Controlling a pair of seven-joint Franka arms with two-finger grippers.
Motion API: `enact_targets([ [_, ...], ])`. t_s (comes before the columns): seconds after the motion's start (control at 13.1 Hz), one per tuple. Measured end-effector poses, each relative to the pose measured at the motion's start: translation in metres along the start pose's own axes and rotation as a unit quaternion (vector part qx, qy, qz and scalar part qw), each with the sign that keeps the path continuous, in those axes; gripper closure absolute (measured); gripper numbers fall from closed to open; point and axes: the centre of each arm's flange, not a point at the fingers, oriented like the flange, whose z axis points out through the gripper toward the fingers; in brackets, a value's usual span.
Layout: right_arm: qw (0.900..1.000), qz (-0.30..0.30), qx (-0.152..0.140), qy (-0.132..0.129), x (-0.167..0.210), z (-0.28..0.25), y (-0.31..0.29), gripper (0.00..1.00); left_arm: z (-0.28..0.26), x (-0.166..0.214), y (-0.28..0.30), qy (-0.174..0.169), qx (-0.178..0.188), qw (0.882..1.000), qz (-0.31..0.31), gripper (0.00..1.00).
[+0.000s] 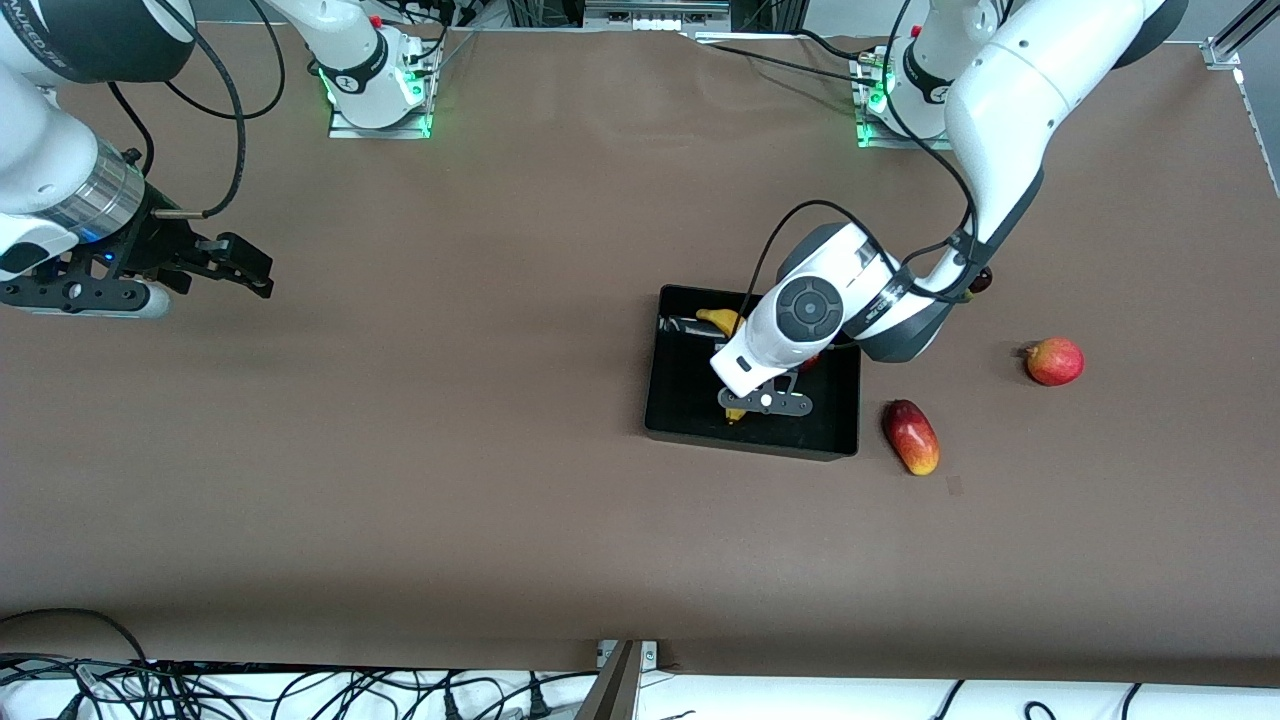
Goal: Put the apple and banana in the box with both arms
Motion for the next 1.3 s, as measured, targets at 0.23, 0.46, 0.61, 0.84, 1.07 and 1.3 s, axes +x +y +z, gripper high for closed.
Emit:
enact_targets([
  [0.23,1.000,0.000,0.000,0.000,0.000,0.000,0.000,0.00,0.003,0.003,0.000,0.004,-0.005,1.000,0.000,0.51],
  [0.46,1.000,0.000,0.000,0.000,0.000,0.001,0.000,0.00,-0.025,0.016,-0.012,0.026,-0.009,1.000,-0.015,0.22],
  [0.61,1.000,0.000,0.000,0.000,0.000,0.001,0.000,0.00,-0.069,0.021,-0.040,0.034,0.013,0.999,-0.037,0.01],
  [0.84,1.000,0.000,0.000,0.000,0.001,0.001,0.000,0.00,-0.159,0.015,-0.086,0.022,0.067,0.996,-0.046,0.00],
  [1.07,1.000,0.000,0.000,0.000,0.001,0.001,0.000,0.00,-0.235,0.002,-0.117,-0.014,0.100,0.995,-0.011,0.00],
  [1.3,1.000,0.000,0.000,0.000,0.001,0.001,0.000,0.00,-0.292,-0.009,-0.151,-0.015,0.077,0.997,0.025,0.00],
])
